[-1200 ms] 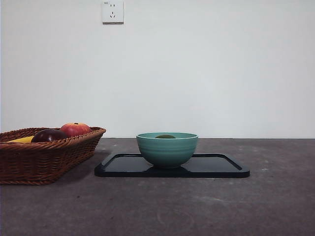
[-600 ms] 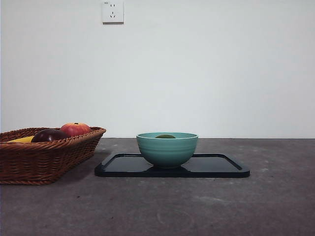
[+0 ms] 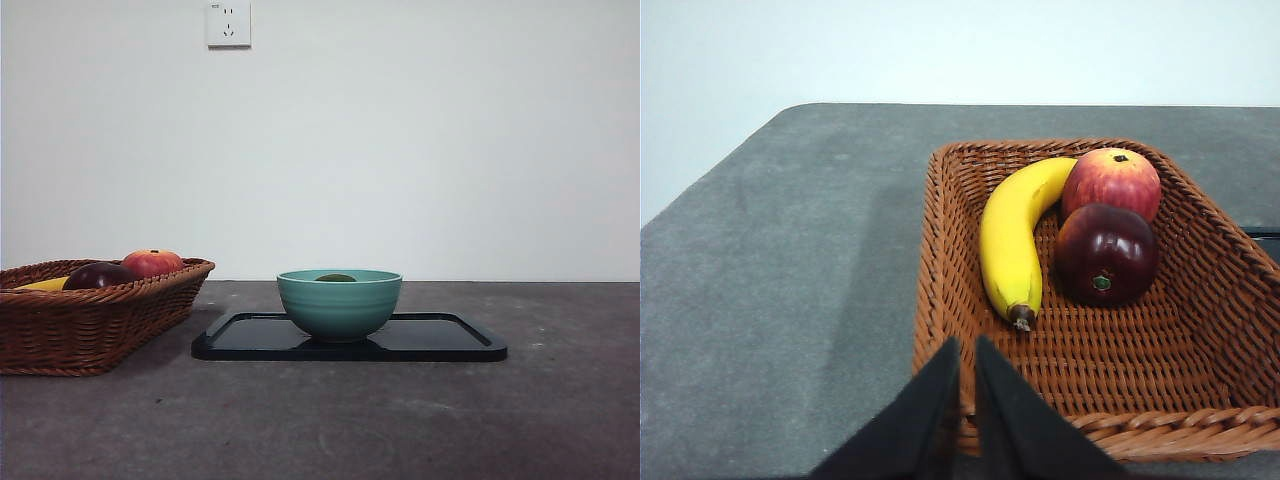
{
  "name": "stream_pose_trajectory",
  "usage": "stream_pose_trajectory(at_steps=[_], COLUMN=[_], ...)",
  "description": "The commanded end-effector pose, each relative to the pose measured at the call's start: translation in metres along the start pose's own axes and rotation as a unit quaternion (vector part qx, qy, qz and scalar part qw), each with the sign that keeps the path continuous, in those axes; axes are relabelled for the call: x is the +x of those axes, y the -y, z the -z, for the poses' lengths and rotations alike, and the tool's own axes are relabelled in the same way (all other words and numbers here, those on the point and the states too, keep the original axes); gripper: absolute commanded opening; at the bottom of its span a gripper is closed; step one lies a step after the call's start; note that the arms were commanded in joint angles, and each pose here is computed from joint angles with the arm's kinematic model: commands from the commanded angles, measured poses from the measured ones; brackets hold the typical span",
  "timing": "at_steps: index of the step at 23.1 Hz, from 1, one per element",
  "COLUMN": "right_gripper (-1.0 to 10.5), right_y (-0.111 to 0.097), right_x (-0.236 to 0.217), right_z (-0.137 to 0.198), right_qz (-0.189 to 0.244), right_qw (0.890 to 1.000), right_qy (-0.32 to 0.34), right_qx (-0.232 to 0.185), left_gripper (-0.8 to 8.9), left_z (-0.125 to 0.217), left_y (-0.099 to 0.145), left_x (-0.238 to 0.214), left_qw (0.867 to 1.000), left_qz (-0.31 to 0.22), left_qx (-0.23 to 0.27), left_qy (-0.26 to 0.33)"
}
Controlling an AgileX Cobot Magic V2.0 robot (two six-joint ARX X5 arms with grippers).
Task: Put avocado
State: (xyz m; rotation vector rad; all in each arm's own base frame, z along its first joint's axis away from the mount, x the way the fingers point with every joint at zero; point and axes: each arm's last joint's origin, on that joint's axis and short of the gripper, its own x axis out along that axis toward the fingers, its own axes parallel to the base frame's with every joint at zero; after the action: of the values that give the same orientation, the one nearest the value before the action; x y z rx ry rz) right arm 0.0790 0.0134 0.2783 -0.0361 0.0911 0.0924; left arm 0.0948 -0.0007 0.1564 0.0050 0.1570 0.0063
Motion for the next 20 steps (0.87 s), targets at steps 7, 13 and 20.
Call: stream_pose_trajectory(at_steps=[7,13,20], right_gripper=[0.3,0.3,0.3], right_y=[0.02,0.02,0.02], right_x=[0.024,0.026,0.026], right_z=[0.101,0.124,0.127], right_qz=[0.133,0.136,0.129], right_qw=[0.988,0.99,0.991], right_qy=[0.006,-0.02,-0.044], right_qx=[0.073,0.04,-0.01], left_gripper=[0.25,0.25,0.25], left_z=[0.007,0.007,0.007], left_y=[0.0,0.0,0.0], left_x=[0.002,0.002,0.002], left_qw=[1.0,1.0,1.0], left_qz=[0.002,0.002,0.002], left_qx=[0.0,0.0,0.0], left_qy=[-0.013,-0.013,-0.013])
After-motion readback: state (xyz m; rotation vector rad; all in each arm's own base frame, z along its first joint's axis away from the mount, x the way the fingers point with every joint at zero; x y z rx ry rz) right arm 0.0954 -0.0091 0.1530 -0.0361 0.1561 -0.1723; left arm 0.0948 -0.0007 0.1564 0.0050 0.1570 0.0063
